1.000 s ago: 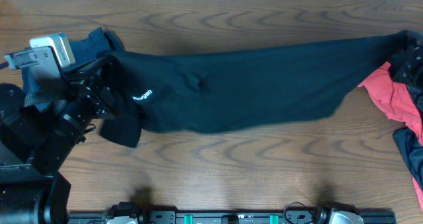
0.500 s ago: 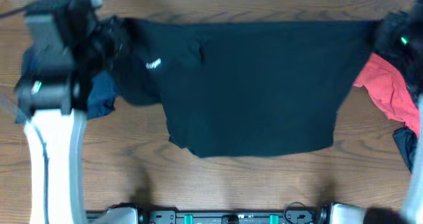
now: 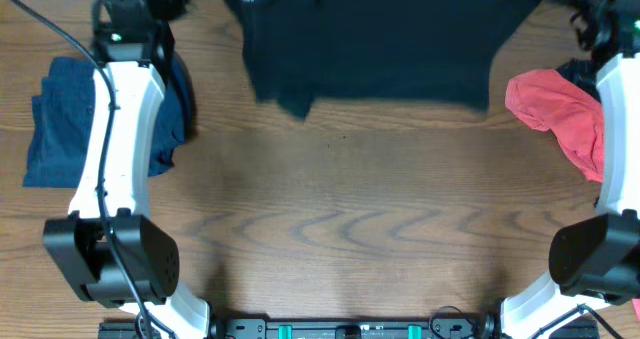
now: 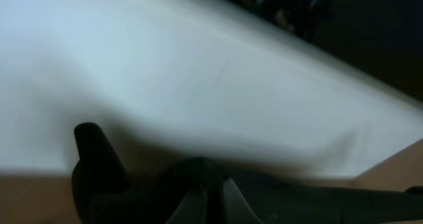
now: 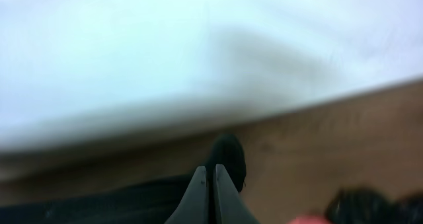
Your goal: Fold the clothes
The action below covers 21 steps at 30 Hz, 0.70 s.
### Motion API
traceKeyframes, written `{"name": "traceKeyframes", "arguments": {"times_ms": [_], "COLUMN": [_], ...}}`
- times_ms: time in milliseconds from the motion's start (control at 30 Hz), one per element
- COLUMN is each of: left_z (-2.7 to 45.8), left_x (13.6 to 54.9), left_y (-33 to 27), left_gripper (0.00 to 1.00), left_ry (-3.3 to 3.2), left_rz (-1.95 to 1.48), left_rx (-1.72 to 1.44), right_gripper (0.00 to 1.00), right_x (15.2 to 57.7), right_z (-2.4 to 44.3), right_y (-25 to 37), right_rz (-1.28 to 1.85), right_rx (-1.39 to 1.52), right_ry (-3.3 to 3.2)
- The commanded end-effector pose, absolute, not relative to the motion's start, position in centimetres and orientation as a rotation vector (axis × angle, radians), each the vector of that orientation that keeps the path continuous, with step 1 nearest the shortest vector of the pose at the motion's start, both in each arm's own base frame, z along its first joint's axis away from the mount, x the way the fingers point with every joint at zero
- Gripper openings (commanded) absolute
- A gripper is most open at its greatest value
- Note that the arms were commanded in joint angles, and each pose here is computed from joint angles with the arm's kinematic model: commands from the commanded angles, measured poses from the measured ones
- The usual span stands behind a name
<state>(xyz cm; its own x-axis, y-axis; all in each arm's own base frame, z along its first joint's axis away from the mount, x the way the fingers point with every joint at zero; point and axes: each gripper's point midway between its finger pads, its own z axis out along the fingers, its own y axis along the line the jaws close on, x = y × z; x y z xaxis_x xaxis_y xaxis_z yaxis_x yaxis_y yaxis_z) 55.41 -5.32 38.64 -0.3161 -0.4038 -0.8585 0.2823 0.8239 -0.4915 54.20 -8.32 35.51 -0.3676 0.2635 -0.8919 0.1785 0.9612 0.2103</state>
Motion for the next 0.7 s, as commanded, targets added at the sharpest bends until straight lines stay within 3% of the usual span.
{"name": "traceKeyframes", "arguments": {"times_ms": [0,100,200,400,667], "left_z": [47.9,45.7,39.2,25.0,15.8], "left_x": [53.0,52.1,50.4,41.5,32.7], "left_y": [-3.3,-4.6,-5.8,-7.2,-7.7], "left_gripper": [0.06,0.06,0.06,0.06,0.06], "left_ry": [1.594,1.705,1.979,2.626,3.057], "left_rz": [-0.648,-0.707,-0.769,-0.806,-0.916], "left_rx": [-0.063,-0.003,-0.053,-0.072,-0.199], "right_gripper": [0.01,0.01,0.01,0.01,0.01], "right_x": [51.9,50.7,48.8,43.7,35.4], "right_z": [41.5,39.4,35.0,24.8,14.7], "right_y": [-11.0,-11.7,-12.3,-12.0,-10.7], "right_rz": [-0.015,-0.091,-0.168,-0.242,-0.279], "right_rx": [0.378,0.391,0.422,0.456,0.485], "right_ry": [1.847,1.948,2.121,2.506,2.931]}}
